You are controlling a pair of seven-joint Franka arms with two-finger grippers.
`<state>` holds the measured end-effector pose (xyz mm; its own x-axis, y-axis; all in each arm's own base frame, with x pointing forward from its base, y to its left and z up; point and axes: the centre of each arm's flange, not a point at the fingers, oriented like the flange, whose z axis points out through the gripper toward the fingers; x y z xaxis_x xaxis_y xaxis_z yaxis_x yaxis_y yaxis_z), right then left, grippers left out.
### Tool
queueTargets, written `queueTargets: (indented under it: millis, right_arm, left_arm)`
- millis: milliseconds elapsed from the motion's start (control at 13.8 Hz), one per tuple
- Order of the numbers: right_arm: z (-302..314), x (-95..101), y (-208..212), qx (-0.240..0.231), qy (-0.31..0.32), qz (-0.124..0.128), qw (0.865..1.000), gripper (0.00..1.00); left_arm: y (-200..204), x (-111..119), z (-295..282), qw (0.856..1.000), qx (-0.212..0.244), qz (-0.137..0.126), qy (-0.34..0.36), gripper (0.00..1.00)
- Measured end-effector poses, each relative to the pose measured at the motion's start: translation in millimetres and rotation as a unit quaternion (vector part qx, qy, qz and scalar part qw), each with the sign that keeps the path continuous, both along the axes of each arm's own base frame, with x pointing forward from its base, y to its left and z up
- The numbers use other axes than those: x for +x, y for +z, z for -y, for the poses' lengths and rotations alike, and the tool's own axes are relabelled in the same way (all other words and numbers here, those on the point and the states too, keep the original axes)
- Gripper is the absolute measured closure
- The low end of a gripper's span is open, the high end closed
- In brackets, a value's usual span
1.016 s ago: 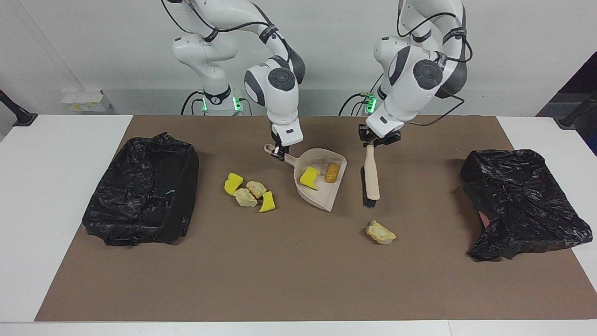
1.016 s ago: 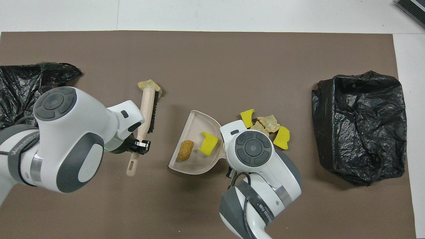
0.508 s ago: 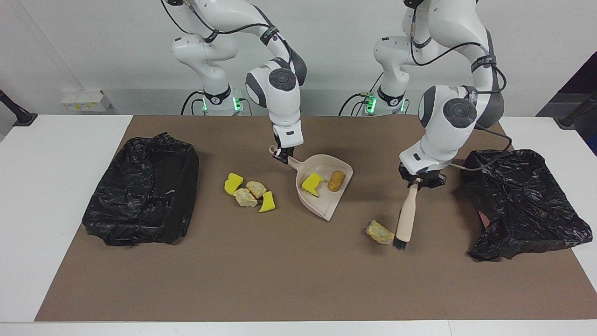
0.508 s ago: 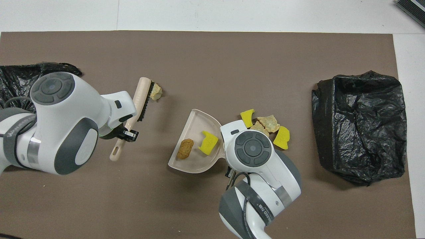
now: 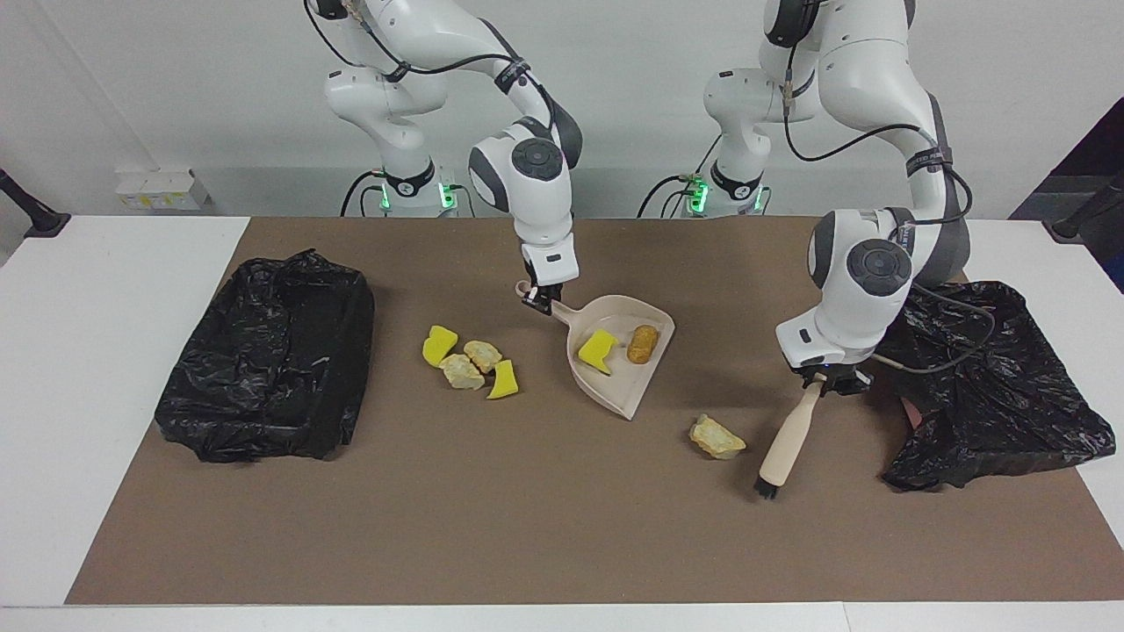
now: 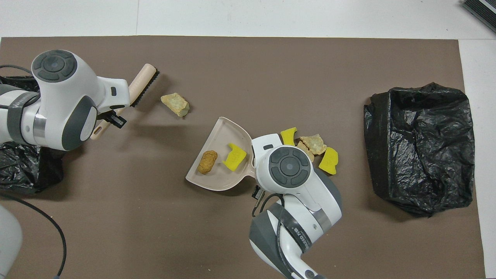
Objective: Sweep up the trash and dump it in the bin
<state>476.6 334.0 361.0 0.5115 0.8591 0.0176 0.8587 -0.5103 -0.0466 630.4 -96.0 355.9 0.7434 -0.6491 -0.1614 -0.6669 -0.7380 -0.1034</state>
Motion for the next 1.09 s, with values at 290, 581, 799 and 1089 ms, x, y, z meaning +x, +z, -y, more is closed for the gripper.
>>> queueTargets:
  millis: [290,581,799,1089]
  right_arm:
    - [0.0,0.0,0.0,0.0,0.0,0.0,1.0,0.69]
    - [0.0,0.0,0.0,0.0,0.0,0.0,1.0,0.69]
    - [-0.3,0.1,0.3,0.0,-0.001,0.0,1.0,0.69]
    - [-0.3,0.1,0.1,0.0,-0.001,0.0,1.0,0.69]
  left_arm:
    - [-16.3,-30.7,23.5,0.998,0.0,-0.033,-0.045,0.74]
    - [-9.5,-69.3,75.5,0.991,-0.023,-0.095,-0.092,0.74]
    - [4.0,-98.9,114.3,0.984,-0.041,-0.139,-0.106,0.74]
    - [41.2,-122.6,125.7,0.982,-0.048,-0.157,-0.096,0.74]
